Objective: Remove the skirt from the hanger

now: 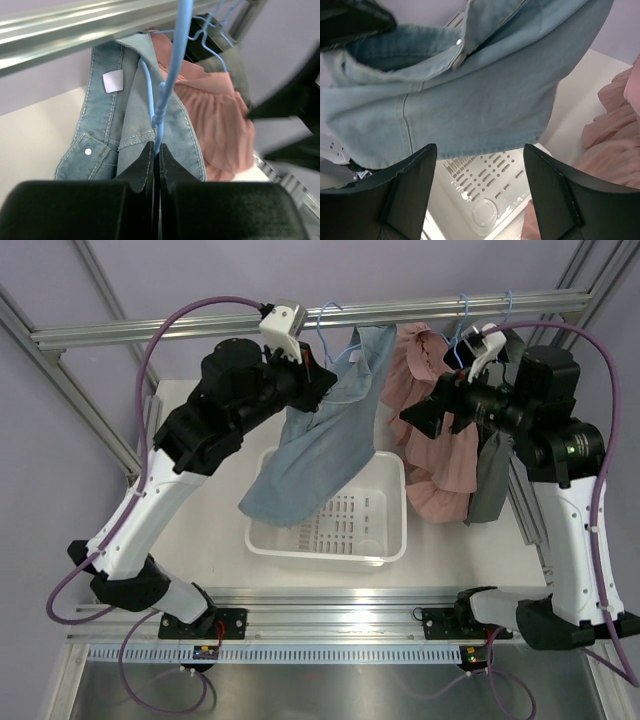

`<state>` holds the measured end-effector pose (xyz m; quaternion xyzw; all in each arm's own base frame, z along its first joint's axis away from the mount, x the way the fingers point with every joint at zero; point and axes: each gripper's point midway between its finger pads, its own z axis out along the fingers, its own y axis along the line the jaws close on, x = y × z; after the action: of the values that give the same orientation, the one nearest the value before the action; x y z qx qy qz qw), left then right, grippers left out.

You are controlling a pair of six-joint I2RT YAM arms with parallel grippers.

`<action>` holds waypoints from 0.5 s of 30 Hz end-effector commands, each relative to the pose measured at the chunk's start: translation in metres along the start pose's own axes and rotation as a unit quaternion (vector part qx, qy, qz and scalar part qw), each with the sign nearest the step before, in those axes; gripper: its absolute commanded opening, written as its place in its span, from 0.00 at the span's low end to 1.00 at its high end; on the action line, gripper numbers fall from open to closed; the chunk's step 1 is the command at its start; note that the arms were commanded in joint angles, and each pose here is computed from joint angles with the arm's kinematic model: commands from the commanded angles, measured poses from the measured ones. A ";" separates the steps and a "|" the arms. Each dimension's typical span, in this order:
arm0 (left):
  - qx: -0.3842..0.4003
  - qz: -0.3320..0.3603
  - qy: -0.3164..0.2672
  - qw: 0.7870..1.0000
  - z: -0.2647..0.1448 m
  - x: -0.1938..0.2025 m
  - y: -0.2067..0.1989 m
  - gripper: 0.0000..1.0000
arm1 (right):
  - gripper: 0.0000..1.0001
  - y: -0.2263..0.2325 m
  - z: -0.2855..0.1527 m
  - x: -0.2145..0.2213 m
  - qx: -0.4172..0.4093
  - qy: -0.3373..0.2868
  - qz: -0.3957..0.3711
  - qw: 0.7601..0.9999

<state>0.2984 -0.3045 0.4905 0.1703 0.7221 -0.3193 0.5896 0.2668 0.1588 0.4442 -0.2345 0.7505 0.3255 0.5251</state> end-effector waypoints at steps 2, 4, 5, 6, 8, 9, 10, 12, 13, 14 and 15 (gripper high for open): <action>0.077 -0.019 -0.028 0.996 -0.034 -0.020 -0.031 0.00 | 0.78 0.009 0.014 -0.059 0.048 -0.075 0.041 0.995; 0.080 -0.023 -0.016 0.996 -0.033 -0.010 -0.033 0.00 | 0.78 0.013 0.017 -0.076 0.058 -0.098 0.052 0.992; 0.082 -0.025 -0.017 0.996 -0.036 -0.010 -0.034 0.00 | 0.79 0.020 0.026 -0.078 0.048 -0.099 0.061 0.992; 0.083 -0.025 -0.015 0.996 -0.036 -0.008 -0.034 0.00 | 0.79 0.021 0.027 -0.085 0.052 -0.109 0.063 0.991; 0.088 -0.028 -0.013 0.996 -0.036 -0.006 -0.038 0.00 | 0.79 0.027 0.039 -0.085 0.044 -0.105 0.065 0.991; 0.090 -0.028 -0.012 0.996 -0.036 -0.005 -0.039 0.00 | 0.79 0.033 0.042 -0.087 0.041 -0.107 0.065 0.991; 0.091 -0.028 -0.011 0.995 -0.036 -0.004 -0.041 0.00 | 0.79 0.035 0.048 -0.086 0.038 -0.103 0.064 0.992; 0.091 -0.028 -0.012 0.995 -0.037 -0.005 -0.042 0.00 | 0.78 0.035 0.054 -0.084 0.055 -0.102 0.054 0.992; 0.091 -0.027 -0.013 0.995 -0.037 -0.005 -0.042 0.00 | 0.78 0.032 0.057 -0.081 0.063 -0.100 0.050 0.992; 0.089 -0.028 -0.014 0.996 -0.038 -0.006 -0.041 0.00 | 0.77 0.029 0.059 -0.078 0.073 -0.097 0.044 0.992; 0.089 -0.028 -0.017 0.996 -0.040 -0.007 -0.041 0.00 | 0.74 0.022 0.062 -0.073 0.090 -0.091 0.041 0.991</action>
<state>0.2579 -0.3119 0.4702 0.2039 0.7315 -0.3617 0.5409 0.2996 0.2283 0.5013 -0.1565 0.7337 0.3386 0.5680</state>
